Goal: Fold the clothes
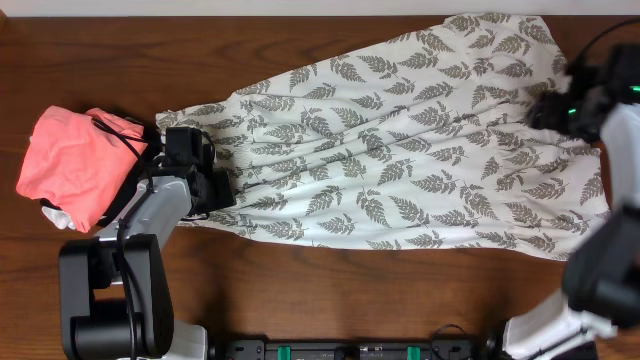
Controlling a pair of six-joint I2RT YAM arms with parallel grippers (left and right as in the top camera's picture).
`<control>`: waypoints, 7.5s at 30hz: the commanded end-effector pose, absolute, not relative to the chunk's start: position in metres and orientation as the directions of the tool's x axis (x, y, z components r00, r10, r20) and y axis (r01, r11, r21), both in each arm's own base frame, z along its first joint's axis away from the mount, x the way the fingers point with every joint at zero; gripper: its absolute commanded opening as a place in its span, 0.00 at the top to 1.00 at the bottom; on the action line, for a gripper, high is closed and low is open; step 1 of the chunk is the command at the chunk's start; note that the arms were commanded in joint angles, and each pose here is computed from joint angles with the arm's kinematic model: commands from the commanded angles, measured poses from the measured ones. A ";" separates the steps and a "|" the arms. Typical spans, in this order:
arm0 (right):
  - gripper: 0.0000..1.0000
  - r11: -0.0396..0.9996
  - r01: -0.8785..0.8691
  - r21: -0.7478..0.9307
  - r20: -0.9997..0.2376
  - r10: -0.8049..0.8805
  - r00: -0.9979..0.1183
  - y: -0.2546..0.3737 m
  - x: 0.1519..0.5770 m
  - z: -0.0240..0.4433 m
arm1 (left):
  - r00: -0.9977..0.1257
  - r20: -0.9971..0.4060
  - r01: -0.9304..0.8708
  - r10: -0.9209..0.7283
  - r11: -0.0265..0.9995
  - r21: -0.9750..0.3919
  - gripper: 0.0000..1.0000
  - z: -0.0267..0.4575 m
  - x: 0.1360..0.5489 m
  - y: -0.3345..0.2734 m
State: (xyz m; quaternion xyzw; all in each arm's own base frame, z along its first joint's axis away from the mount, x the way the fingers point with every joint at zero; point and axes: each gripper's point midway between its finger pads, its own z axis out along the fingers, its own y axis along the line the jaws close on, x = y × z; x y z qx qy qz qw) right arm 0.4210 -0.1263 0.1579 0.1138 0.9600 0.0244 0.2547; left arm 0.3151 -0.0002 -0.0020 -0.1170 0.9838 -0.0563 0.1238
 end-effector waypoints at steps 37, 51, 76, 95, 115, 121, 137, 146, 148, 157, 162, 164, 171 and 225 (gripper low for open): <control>0.28 0.504 0.858 0.101 0.045 0.859 -0.510 -0.168 0.197 0.019 | -0.956 -0.138 -0.246 -0.258 0.964 -0.097 0.48 -0.024 0.289 0.006; 0.66 0.510 0.853 0.115 -0.011 0.859 -0.512 -0.159 0.188 -0.022 | -0.956 -0.138 -0.246 -0.258 0.964 -0.097 0.48 -0.024 0.290 0.006; 0.99 0.542 0.818 0.193 -0.405 0.803 -0.437 -0.171 0.202 0.103 | -0.956 -0.138 -0.246 -0.258 0.964 -0.097 0.48 -0.024 0.290 0.006; 0.99 0.431 0.889 0.154 -0.369 0.860 -0.353 -0.175 0.165 0.114 | -0.956 -0.138 -0.246 -0.258 0.964 -0.097 0.48 -0.024 0.289 0.006; 0.99 0.441 0.885 0.152 -0.451 0.827 -0.334 -0.171 0.156 0.155 | -0.956 -0.138 -0.246 -0.258 0.964 -0.097 0.47 -0.024 0.290 0.006; 0.99 0.477 0.854 0.207 -0.475 0.812 -0.338 -0.172 0.173 0.160 | -0.956 -0.138 -0.246 -0.258 0.964 -0.097 0.47 -0.024 0.290 0.006; 0.99 0.590 0.781 0.206 -0.408 0.777 -0.480 -0.174 0.249 0.111 | -0.956 -0.138 -0.246 -0.258 0.964 -0.097 0.48 -0.024 0.289 0.006; 0.99 0.641 0.737 0.213 -0.428 0.740 -0.519 -0.179 0.295 0.097 | -0.956 -0.138 -0.246 -0.258 0.964 -0.097 0.48 -0.024 0.289 0.006; 0.99 0.651 0.728 0.217 -0.448 0.729 -0.518 -0.183 0.307 0.097 | -0.956 -0.138 -0.246 -0.258 0.964 -0.097 0.48 -0.024 0.289 0.006; 0.99 0.676 0.690 0.260 -0.535 0.695 -0.479 -0.196 0.359 0.106 | -0.956 -0.138 -0.246 -0.258 0.964 -0.097 0.48 -0.024 0.290 0.006; 0.99 0.696 0.666 0.268 -0.550 0.678 -0.487 -0.195 0.385 0.100 | -0.956 -0.138 -0.246 -0.258 0.964 -0.097 0.48 -0.024 0.290 0.006; 0.99 0.706 0.654 0.270 -0.553 0.670 -0.495 -0.193 0.396 0.093 | -0.956 -0.138 -0.246 -0.258 0.964 -0.097 0.47 -0.024 0.289 0.006; 0.99 0.731 0.623 0.279 -0.556 0.652 -0.516 -0.184 0.430 0.063 | -0.956 -0.138 -0.246 -0.258 0.964 -0.097 0.47 -0.024 0.290 0.006; 0.99 0.822 0.458 0.338 -0.688 0.548 -0.476 -0.173 0.497 0.100 | -0.954 -0.153 -0.244 -0.257 0.965 -0.099 0.47 -0.023 0.293 0.007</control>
